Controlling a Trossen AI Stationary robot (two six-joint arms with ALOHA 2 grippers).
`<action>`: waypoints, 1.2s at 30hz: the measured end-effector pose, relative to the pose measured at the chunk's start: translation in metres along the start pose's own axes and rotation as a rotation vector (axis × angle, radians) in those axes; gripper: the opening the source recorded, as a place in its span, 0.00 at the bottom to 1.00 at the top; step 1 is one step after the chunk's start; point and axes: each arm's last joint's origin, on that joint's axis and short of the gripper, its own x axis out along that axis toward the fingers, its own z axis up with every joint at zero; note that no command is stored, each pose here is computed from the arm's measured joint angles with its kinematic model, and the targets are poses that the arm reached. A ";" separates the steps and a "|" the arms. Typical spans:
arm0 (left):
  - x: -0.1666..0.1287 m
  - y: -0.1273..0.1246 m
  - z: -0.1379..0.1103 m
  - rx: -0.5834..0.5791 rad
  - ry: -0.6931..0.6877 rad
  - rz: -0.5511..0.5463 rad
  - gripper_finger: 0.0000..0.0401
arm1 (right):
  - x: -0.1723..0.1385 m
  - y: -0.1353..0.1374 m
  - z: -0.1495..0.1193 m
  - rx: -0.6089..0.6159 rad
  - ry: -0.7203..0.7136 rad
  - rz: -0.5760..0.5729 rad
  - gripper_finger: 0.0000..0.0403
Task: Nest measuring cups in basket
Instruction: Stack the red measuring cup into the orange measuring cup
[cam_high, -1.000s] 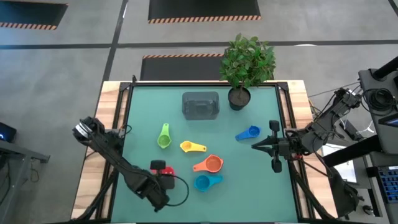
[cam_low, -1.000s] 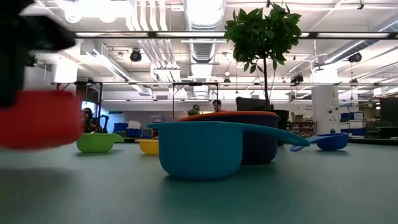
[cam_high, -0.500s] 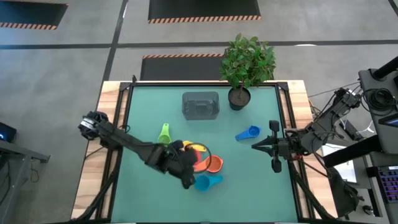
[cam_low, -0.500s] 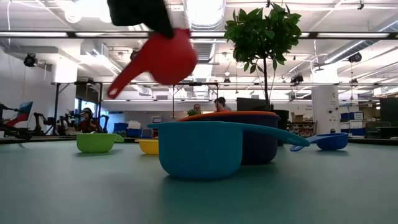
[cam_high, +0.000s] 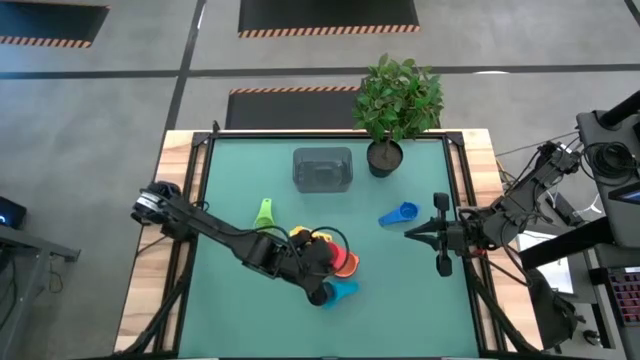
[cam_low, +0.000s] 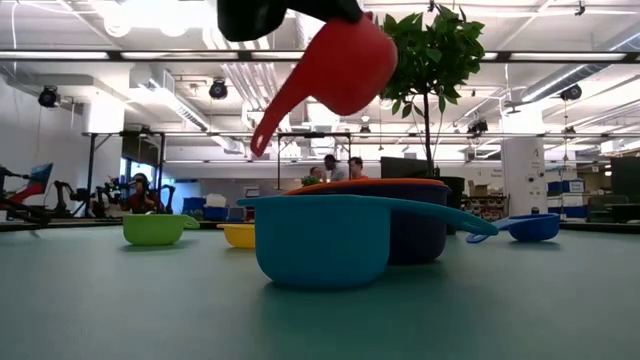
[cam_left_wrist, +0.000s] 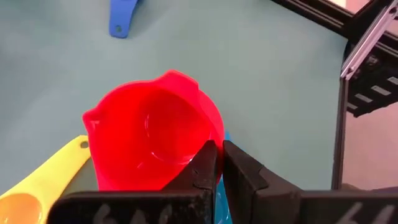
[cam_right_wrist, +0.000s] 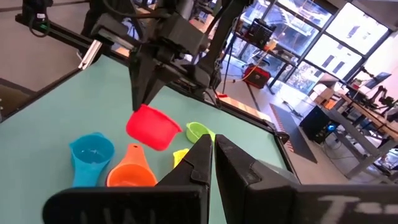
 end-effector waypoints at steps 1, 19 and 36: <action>0.001 -0.001 0.001 0.003 0.002 0.002 0.00 | 0.000 0.000 0.000 0.004 -0.001 0.000 0.02; 0.034 -0.020 0.009 0.158 0.226 0.282 0.00 | 0.000 -0.001 -0.002 0.002 0.026 -0.043 0.02; 0.048 -0.033 0.013 0.198 0.209 0.232 0.02 | 0.000 -0.001 -0.003 0.003 0.032 -0.042 0.02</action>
